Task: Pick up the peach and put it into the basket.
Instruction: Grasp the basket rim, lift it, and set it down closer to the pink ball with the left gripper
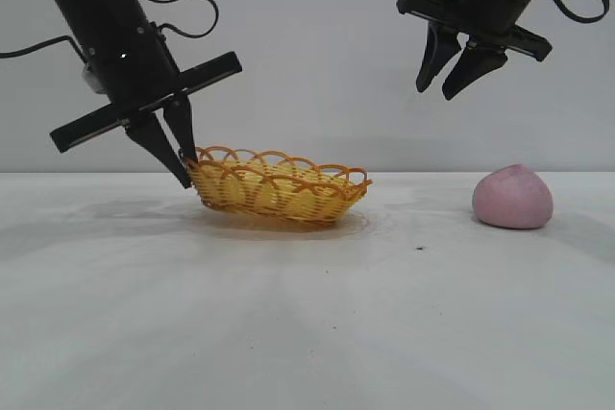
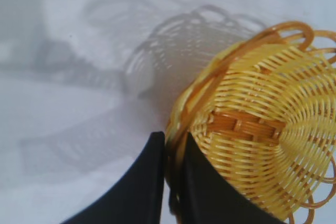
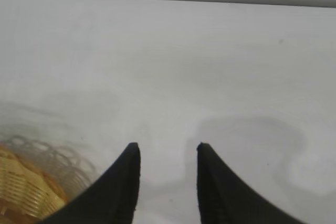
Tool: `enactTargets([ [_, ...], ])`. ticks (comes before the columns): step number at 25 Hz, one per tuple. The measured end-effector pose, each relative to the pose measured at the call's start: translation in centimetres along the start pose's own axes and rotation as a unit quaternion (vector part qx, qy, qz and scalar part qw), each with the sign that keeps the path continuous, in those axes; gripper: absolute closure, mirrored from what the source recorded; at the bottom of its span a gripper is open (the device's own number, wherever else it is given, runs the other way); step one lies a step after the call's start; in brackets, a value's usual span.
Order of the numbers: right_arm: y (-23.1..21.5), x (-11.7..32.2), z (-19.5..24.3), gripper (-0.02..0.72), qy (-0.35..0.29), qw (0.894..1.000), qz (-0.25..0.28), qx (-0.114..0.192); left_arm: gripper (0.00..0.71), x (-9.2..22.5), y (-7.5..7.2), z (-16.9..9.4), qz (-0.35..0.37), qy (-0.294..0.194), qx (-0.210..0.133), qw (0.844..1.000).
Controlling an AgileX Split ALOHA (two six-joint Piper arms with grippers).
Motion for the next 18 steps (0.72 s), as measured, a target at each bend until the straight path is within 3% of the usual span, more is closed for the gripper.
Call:
enactTargets([
  [7,0.01,0.02,0.00,0.480,0.001,1.000,0.000,0.000,0.710,0.25,0.17,0.17,-0.001,0.003,-0.003,1.000],
  [8,0.01,0.02,0.00,0.480,0.001,1.000,0.000,0.000,0.639,0.25,0.17,0.17,-0.001,0.003,-0.003,1.000],
  [18,0.01,0.02,0.00,0.480,0.001,1.000,0.000,0.000,0.639,0.80,0.86,0.44,0.001,0.013,-0.016,1.000],
])
Point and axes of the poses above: a point on each arm's last joint axis where the gripper is mounted, z pointing out along that axis toward the gripper, y along the wrist's bending axis when the last joint is at zero, x = y × z, the point moved 1 cm from there along z, pointing out along that axis toward the gripper
